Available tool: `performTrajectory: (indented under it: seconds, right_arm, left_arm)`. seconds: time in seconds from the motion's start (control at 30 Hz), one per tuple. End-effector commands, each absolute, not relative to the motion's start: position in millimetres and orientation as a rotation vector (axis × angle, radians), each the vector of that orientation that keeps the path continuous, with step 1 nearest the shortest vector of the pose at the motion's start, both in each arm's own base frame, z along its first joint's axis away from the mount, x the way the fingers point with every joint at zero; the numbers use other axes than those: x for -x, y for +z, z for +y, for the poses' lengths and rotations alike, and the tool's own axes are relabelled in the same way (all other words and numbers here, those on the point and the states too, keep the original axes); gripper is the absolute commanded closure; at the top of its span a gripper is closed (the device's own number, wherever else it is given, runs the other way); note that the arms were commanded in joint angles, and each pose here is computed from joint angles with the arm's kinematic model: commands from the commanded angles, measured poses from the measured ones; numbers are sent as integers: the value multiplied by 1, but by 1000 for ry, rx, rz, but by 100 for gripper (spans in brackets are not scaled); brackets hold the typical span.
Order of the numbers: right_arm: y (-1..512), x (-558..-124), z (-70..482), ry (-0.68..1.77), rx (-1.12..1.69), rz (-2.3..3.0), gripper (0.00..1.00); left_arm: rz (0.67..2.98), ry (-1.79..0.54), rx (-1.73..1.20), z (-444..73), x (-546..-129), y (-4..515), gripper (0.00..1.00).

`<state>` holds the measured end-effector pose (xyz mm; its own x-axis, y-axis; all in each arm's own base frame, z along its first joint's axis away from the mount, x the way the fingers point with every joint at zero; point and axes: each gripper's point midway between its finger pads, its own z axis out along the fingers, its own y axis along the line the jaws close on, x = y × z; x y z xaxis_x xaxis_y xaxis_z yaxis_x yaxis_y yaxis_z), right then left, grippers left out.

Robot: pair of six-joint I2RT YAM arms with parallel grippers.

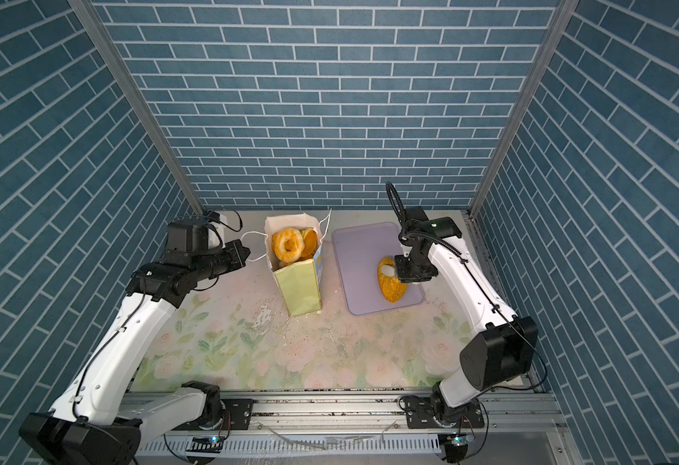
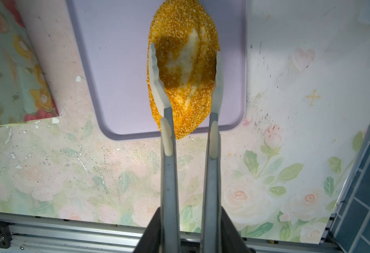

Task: Place the fake bread into the paper bag
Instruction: 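Lower the tongs onto the sugar-coated long bun and pinch it, then lift the long bun and carry it over the bag mouth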

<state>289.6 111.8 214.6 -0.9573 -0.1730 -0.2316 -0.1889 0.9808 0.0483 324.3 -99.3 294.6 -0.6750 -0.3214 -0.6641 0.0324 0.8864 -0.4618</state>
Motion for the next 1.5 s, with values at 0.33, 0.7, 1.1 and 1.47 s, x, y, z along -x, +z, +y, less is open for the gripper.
performTrajectory:
  seconds: [0.33, 0.7, 1.1, 1.47]
  right_arm:
    - [300, -303, 128, 282, 255, 2600, 82]
    - [396, -314, 156, 395, 332, 2293, 84]
    - [470, -291, 282, 544, 775, 1977, 84]
    - [406, -270, 333, 544, 932, 2028, 85]
  left_arm:
    - [2257, -577, 200, -102, -327, 291, 100]
    - [2254, -576, 205, -102, -327, 294, 100]
    - [2251, -578, 206, -102, -326, 297, 100]
    - [2253, -572, 201, -101, -324, 296, 100]
